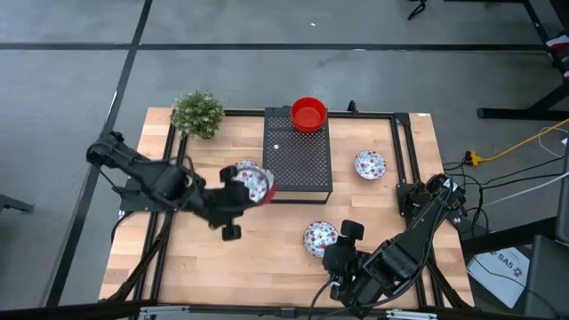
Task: Pick & Place Mini bowls
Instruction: Put the white patterned bowl on the shelf
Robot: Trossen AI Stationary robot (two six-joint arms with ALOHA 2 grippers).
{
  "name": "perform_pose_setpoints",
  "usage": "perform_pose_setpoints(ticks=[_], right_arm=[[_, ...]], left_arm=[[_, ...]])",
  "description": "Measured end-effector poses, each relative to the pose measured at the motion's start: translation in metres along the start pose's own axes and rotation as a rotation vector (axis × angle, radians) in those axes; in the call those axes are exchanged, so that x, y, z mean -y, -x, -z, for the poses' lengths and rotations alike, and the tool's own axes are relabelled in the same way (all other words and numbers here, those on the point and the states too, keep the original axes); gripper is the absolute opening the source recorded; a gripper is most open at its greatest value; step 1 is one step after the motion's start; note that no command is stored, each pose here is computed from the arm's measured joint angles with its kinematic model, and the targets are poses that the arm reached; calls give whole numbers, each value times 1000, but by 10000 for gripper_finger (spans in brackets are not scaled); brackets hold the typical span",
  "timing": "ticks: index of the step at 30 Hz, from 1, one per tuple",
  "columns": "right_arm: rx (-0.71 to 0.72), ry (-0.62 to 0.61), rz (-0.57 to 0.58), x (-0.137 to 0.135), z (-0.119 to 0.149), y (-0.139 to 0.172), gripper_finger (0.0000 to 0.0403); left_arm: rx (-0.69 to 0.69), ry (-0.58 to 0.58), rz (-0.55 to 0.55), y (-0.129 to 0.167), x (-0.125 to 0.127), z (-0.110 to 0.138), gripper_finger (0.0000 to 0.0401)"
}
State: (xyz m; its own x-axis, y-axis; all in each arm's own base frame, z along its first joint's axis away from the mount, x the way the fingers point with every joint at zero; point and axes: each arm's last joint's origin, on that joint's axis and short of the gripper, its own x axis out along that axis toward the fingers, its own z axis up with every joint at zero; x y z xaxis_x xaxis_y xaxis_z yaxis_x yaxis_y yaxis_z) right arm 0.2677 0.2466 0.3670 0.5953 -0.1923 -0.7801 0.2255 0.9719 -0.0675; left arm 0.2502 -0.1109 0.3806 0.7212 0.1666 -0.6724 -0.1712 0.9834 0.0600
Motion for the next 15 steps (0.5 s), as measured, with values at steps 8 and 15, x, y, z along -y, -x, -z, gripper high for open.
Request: perform_pose_setpoints(ticks=[8, 15], right_arm=[[3, -23, 6, 1, -1, -1, 190], [10, -55, 32, 3, 0, -1, 190]], left_arm=[[32, -73, -24, 0, -38, -28, 3], [36, -146, -21, -12, -56, -40, 3]])
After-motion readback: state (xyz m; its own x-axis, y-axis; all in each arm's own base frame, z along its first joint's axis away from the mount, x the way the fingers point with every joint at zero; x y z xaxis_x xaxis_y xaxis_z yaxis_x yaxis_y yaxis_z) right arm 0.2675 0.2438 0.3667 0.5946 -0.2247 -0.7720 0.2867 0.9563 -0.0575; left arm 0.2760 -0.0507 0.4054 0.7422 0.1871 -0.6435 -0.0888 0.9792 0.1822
